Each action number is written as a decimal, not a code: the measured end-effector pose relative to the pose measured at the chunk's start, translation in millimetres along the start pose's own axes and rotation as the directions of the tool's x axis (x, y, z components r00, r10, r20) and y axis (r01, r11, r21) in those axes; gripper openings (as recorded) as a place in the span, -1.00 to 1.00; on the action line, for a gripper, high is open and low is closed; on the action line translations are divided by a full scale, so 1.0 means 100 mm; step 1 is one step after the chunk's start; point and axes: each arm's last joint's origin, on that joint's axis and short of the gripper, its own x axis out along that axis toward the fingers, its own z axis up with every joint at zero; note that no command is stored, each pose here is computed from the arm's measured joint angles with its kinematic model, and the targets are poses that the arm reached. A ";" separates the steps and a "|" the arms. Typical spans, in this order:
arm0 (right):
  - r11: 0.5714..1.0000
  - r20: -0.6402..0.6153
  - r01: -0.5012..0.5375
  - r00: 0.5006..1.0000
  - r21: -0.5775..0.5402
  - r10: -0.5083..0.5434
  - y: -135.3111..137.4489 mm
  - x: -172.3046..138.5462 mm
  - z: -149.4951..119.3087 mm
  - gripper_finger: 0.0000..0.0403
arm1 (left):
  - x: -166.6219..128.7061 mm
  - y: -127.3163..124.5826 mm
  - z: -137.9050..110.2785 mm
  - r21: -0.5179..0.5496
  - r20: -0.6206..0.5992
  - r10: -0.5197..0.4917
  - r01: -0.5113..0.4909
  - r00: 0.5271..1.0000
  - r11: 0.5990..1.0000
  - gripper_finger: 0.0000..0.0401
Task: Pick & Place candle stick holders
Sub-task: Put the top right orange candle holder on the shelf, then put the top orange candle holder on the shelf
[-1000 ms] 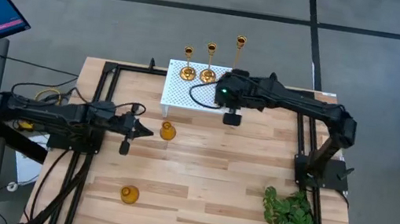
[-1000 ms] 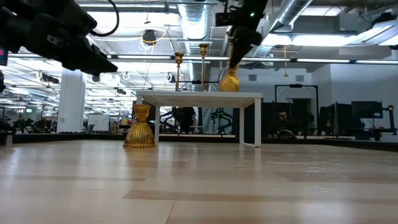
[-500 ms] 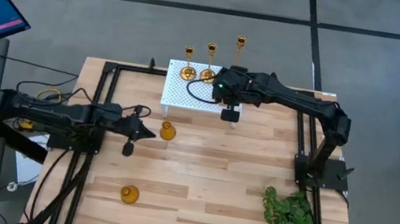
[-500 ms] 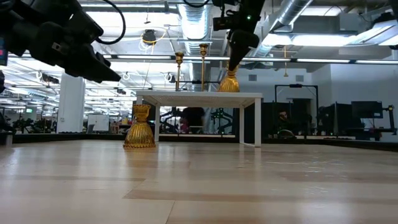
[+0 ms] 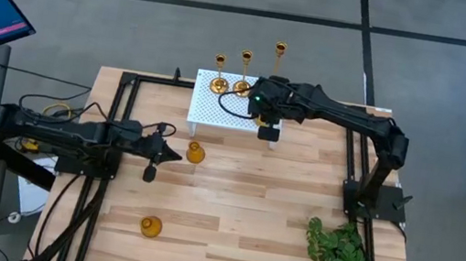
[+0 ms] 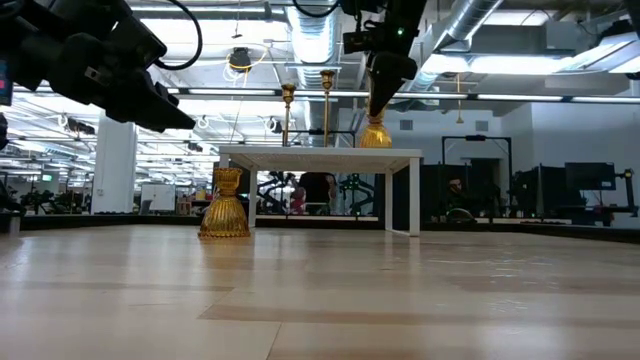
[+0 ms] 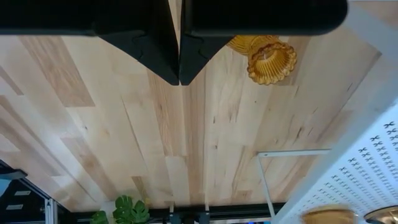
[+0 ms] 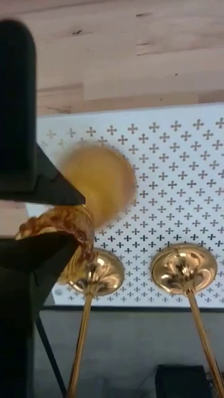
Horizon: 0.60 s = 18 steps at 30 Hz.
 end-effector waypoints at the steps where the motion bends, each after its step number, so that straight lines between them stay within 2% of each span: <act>1: 1.000 -0.002 -0.003 1.000 -0.002 0.003 0.00 0.00 0.00 -0.60 | 0.00 0.00 0.00 0.000 0.000 0.000 0.000 1.000 1.000 -0.94; 9: 1.000 0.003 -0.002 1.000 0.000 0.002 0.00 0.00 0.01 -0.41 | 0.00 0.00 0.00 0.000 0.000 0.000 0.000 1.000 1.000 -0.94; 18: 1.000 0.069 0.020 0.997 0.016 -0.021 -0.09 -0.27 0.10 -0.40 | 0.00 0.00 0.00 0.000 0.001 0.000 0.000 1.000 1.000 -0.94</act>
